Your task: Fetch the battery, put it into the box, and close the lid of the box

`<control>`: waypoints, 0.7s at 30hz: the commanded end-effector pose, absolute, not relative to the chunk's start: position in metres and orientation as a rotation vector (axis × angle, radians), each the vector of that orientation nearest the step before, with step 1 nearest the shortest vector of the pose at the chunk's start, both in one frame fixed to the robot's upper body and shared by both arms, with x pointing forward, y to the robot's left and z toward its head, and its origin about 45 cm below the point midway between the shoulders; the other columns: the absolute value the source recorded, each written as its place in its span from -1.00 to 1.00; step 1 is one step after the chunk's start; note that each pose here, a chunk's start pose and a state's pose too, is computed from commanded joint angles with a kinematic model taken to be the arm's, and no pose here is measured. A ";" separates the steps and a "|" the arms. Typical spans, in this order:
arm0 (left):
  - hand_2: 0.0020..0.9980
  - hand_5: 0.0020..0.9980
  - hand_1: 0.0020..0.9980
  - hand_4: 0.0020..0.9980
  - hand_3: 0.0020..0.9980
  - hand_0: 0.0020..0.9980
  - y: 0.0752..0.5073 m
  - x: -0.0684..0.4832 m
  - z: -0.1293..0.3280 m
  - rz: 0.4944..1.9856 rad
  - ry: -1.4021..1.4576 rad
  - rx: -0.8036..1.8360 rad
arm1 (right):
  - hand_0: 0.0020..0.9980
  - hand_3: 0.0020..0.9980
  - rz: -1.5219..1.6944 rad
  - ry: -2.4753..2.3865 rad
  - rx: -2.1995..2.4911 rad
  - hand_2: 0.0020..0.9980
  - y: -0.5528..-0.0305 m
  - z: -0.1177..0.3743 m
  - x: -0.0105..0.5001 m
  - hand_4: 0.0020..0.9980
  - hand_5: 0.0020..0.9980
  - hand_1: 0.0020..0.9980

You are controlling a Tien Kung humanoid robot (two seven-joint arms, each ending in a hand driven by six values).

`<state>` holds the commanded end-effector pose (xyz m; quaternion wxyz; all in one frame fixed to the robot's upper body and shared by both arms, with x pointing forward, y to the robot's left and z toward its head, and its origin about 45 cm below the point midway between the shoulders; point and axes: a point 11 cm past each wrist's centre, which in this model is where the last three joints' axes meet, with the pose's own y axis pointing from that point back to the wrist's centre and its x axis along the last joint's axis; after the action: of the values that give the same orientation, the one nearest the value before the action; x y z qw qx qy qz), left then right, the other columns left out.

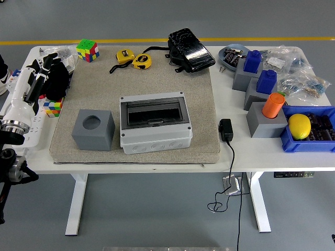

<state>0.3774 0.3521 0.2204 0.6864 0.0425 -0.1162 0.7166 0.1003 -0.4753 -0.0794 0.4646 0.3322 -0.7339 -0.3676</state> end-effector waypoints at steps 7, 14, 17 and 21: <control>0.62 0.83 0.65 1.00 0.60 0.64 0.352 0.378 0.221 1.603 -0.261 0.094 | 0.71 0.66 -0.906 -1.804 0.816 0.61 -0.475 -0.080 0.100 1.00 1.00 0.69; 0.62 0.83 0.66 1.00 0.60 0.69 0.352 0.378 0.221 1.604 -0.260 0.088 | 0.71 0.66 -0.906 -1.804 0.816 0.61 -0.474 -0.080 0.100 1.00 1.00 0.69; 0.62 0.84 0.67 1.00 0.59 0.70 0.353 0.378 0.222 1.608 -0.262 0.086 | 0.71 0.66 -0.906 -1.805 0.817 0.61 -0.474 -0.080 0.101 1.00 1.00 0.69; 0.62 0.85 0.67 1.00 0.59 0.70 0.353 0.378 0.222 1.609 -0.262 0.084 | 0.71 0.66 -0.907 -1.805 0.816 0.61 -0.474 -0.080 0.100 1.00 1.00 0.69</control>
<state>0.3778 0.3534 0.2221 0.6849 0.0374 -0.1170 0.7182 0.1003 -0.4741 -0.0799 0.4632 0.3320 -0.7342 -0.3690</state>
